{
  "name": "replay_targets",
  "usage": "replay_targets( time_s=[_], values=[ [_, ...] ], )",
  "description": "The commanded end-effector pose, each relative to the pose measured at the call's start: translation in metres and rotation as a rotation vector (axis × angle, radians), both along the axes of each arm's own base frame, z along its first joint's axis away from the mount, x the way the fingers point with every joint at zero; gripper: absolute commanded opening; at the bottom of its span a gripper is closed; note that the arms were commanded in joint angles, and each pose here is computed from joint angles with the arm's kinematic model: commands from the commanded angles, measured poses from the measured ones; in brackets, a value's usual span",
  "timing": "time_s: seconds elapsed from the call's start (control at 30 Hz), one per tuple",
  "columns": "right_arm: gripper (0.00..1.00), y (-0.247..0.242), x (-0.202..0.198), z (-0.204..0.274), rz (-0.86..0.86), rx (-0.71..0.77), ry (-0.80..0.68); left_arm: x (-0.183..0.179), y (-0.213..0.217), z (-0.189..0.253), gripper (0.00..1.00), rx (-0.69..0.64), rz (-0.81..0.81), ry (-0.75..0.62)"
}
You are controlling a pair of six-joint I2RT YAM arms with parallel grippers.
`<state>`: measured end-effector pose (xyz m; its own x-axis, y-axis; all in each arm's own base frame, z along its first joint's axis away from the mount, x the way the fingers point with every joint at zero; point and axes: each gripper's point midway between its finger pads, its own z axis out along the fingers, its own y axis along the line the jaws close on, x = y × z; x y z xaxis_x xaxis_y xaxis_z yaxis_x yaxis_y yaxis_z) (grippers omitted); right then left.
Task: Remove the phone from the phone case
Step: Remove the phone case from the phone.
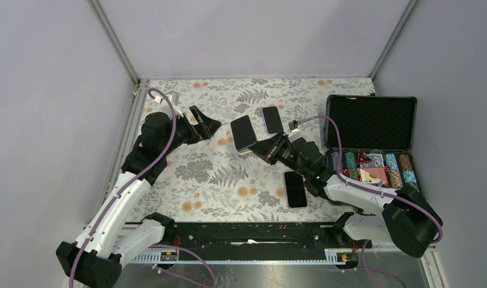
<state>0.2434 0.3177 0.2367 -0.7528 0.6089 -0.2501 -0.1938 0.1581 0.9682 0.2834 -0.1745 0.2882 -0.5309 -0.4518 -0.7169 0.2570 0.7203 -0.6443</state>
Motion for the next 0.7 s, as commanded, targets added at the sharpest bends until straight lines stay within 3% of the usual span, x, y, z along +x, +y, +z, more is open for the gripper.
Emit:
replay_targets(
  time_s=[0.0,0.23,0.5,0.67],
  values=[
    [0.0,0.0,0.006,0.031,-0.023,0.121,-0.036,0.0,0.01,0.011,0.98,0.112,0.011,-0.088],
    [0.0,0.006,0.013,-0.001,-0.029,0.11,0.107,-0.017,-0.02,-0.009,0.95,0.265,-0.128,-0.14],
    [0.0,0.01,0.012,-0.028,-0.019,0.064,0.206,-0.046,-0.069,-0.034,0.85,0.433,-0.382,-0.334],
    [0.0,0.012,0.007,-0.03,0.007,0.042,0.233,-0.055,-0.087,-0.061,0.72,0.563,-0.469,-0.372]
  ],
)
